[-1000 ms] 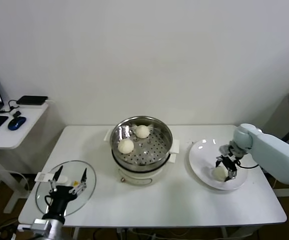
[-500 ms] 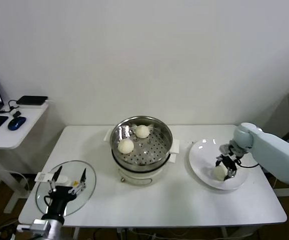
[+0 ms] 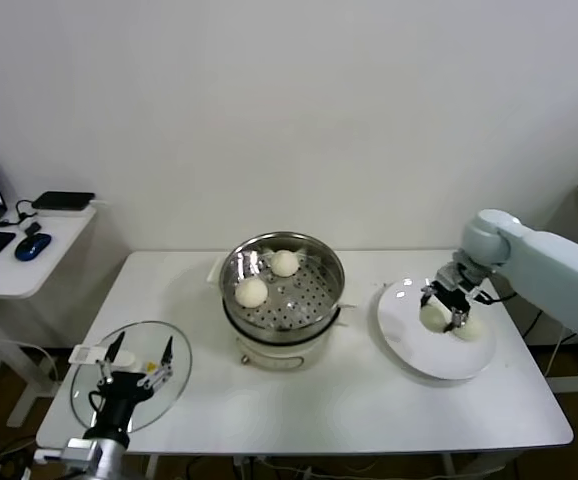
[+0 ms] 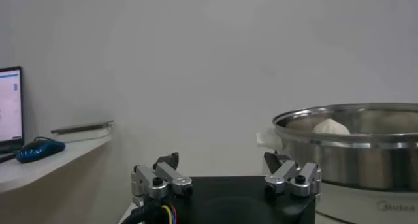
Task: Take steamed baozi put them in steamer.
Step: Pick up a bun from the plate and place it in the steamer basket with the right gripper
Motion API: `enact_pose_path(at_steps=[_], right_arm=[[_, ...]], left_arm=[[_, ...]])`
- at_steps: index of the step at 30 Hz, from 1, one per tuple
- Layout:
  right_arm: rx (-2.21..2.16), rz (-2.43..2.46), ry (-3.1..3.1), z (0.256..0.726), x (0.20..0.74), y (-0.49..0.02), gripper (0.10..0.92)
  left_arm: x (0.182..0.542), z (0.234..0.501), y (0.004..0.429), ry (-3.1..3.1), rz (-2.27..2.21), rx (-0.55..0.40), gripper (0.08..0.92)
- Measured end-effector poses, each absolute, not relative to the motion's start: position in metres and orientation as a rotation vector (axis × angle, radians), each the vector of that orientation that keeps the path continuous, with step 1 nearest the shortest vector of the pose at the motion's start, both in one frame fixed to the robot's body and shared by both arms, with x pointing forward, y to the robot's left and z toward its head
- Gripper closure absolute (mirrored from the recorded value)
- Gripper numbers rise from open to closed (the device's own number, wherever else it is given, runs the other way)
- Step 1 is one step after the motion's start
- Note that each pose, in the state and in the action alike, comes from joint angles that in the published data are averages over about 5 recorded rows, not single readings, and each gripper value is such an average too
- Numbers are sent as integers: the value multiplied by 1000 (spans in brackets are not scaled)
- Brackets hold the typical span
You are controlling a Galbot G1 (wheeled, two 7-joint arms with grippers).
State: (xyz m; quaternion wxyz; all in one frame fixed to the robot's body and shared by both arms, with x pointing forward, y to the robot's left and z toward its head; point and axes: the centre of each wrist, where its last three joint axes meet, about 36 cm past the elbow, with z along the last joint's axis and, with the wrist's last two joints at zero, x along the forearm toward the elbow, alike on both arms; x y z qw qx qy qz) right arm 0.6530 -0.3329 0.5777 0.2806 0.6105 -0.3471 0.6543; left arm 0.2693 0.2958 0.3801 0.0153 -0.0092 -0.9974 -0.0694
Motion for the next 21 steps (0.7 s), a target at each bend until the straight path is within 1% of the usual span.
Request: enact_pose_path(at_steps=[8,12,16,21], right_arm=[[1720,2088,-743,660,638,-267,327],[1740,2253,-621,694,628,-232,327],[1755,2381,-497,714,620,-200,327],[1774,2497,-353,725,612,-161,327]], left_arm=[[269,383,295,-3107,-221,-25,177],[268,384,294,-3106,-219,-25,177],[267,385,294,-3107,-215,-25,177],[268,385,295,-3108,-216,-21,177]])
